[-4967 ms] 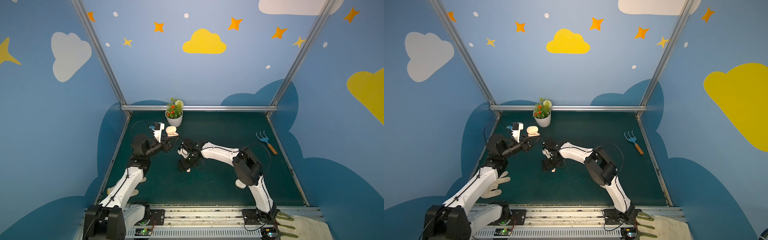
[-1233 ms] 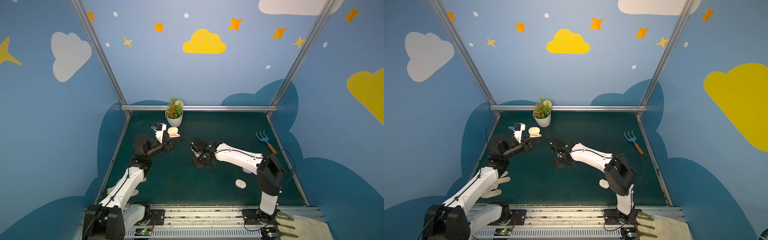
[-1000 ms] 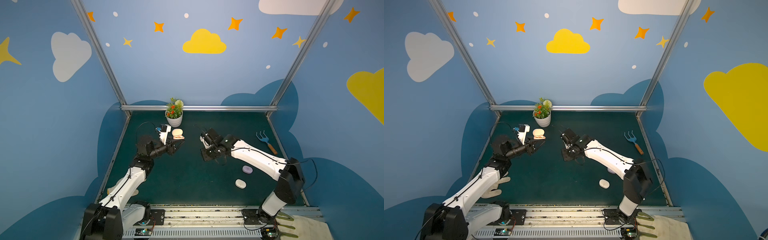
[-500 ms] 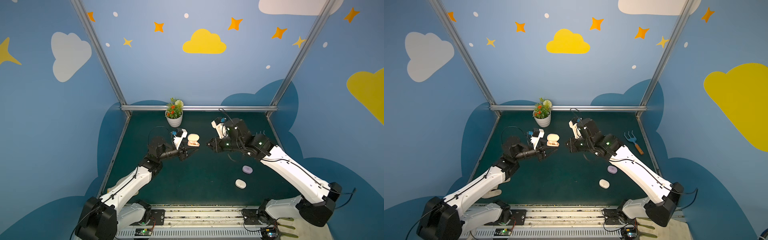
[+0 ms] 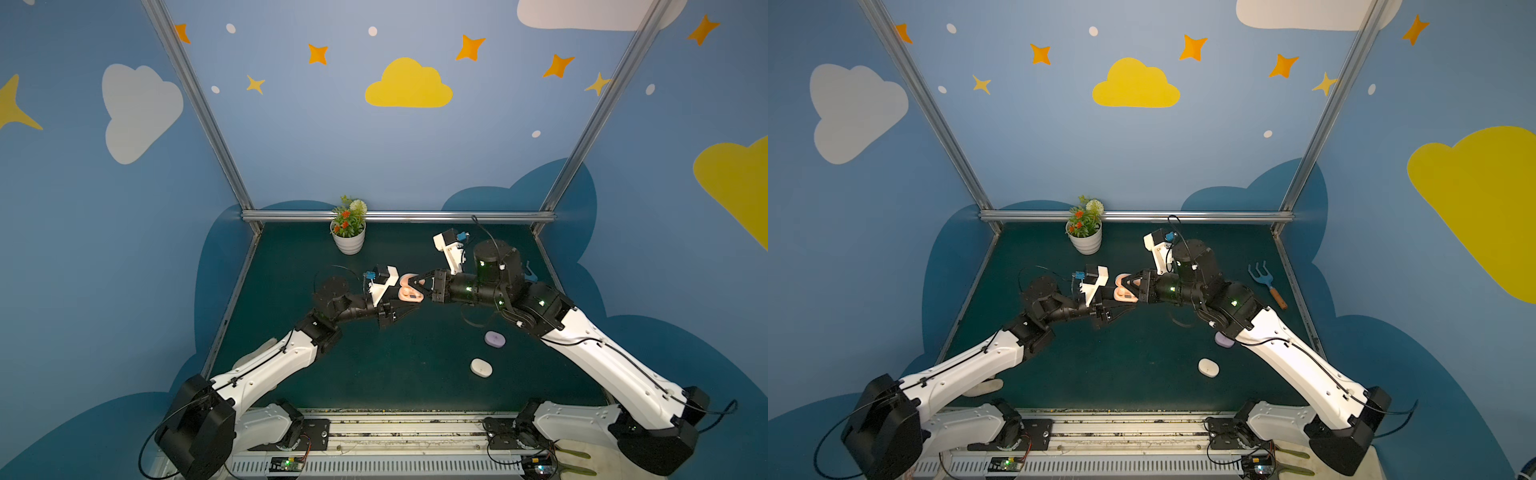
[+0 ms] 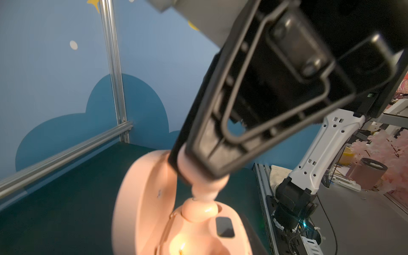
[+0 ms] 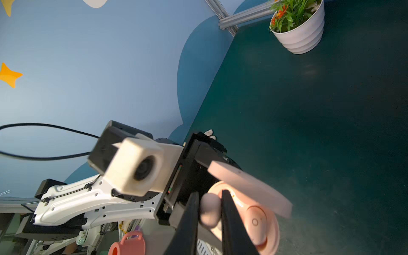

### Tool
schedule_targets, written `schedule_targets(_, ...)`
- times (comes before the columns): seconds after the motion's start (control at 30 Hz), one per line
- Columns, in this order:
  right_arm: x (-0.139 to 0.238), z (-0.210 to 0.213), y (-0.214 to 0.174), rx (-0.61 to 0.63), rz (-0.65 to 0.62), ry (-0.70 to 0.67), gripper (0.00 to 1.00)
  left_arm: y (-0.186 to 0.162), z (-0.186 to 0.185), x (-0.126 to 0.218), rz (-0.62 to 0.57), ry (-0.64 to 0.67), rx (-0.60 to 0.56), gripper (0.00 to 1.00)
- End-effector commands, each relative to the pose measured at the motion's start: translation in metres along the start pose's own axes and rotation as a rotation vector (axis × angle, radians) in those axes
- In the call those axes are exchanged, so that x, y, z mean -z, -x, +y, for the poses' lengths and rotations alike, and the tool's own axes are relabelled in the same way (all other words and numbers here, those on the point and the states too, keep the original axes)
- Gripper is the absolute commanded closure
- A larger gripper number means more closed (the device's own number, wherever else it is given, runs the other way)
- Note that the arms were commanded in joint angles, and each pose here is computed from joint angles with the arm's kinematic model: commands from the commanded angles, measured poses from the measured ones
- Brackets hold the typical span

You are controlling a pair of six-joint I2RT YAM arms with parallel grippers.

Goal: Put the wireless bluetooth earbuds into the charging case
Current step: 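Lower the pink earbud into the case slot and open the right gripper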

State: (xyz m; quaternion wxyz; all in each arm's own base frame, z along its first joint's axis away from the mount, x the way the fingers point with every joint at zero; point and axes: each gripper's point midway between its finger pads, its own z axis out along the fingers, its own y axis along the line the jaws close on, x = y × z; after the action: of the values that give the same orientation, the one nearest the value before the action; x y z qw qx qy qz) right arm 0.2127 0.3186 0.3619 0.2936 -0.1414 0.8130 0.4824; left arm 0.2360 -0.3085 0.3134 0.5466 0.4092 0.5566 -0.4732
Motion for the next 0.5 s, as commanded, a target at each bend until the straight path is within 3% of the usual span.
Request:
schedule_targets(0.0,0.0007,0.0149,0.0061,-0.01,-0.024,0.066,0.82,0.0257,-0.0009,-0.0014,-0.073,0.006,-0.093,0.94)
schedule_targets(0.47,-0.006,0.0202,0.001,-0.046,0.001,0.108,0.82,0.0261,0.0014,0.0021,-0.078,0.04,-0.129,0.95)
